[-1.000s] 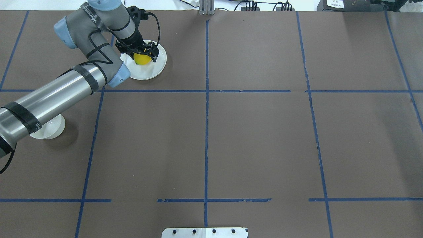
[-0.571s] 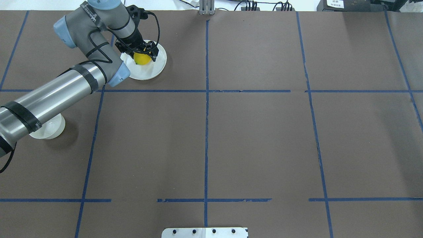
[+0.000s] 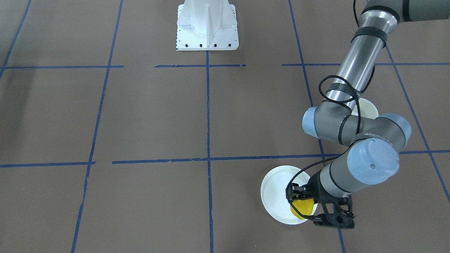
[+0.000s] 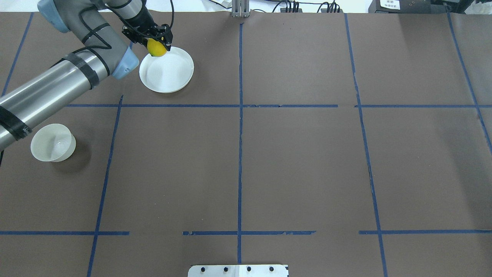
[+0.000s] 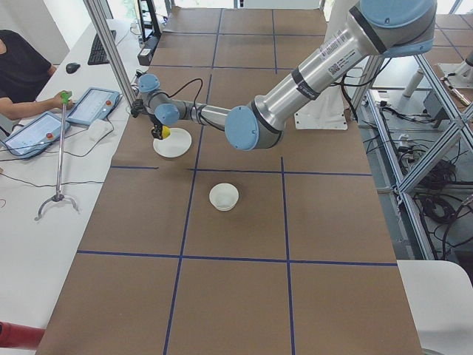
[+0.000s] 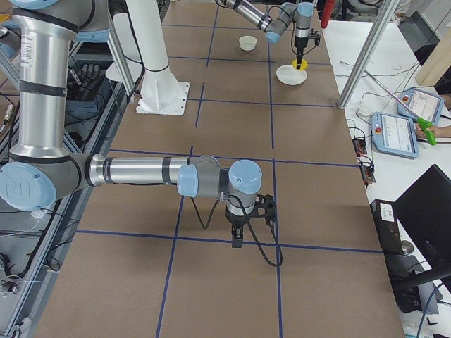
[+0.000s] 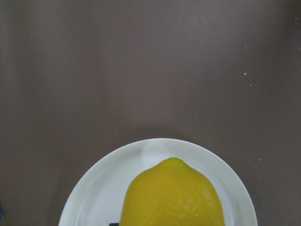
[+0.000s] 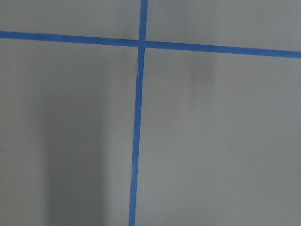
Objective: Move lemon from plate to bowl
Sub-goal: 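Lift the lemon with the left gripper and carry it over the white bowl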
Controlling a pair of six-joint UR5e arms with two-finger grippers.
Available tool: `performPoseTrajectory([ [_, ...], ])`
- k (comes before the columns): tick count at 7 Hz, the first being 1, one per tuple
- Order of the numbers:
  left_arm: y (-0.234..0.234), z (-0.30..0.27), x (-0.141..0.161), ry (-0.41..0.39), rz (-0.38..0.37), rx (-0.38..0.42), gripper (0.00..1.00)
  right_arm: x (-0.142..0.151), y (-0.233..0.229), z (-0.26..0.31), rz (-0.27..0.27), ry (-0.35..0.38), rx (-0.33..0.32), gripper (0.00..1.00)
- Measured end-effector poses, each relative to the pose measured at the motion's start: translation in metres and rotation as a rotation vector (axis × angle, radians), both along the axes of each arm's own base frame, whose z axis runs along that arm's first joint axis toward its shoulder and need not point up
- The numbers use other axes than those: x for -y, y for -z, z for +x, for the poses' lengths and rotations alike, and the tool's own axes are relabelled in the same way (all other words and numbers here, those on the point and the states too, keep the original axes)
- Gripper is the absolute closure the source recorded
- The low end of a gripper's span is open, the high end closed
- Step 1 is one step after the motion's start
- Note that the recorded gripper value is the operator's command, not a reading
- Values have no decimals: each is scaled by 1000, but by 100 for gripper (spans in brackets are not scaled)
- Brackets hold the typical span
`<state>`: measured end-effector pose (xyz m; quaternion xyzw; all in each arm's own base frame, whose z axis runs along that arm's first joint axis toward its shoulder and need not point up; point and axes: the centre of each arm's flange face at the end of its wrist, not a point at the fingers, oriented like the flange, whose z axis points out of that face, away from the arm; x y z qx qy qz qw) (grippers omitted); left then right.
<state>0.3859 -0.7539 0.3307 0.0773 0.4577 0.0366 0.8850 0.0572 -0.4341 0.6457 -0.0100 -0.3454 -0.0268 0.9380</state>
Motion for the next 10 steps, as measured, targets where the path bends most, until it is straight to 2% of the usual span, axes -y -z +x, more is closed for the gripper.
performPoseTrajectory([
  [2,-21,-54,-48,9,-6,-14,100,0,0,0,0,0,0,0],
  [4,-59,-103,-119,22,2,-13,100,0,0,0,1,0,0,0],
  [6,-111,-152,-207,88,10,55,100,0,0,0,1,0,0,0],
  [8,-152,-156,-277,117,-43,102,100,0,0,0,0,0,-1,0],
  [10,-185,-149,-314,110,-74,120,100,0,0,0,0,0,0,0],
])
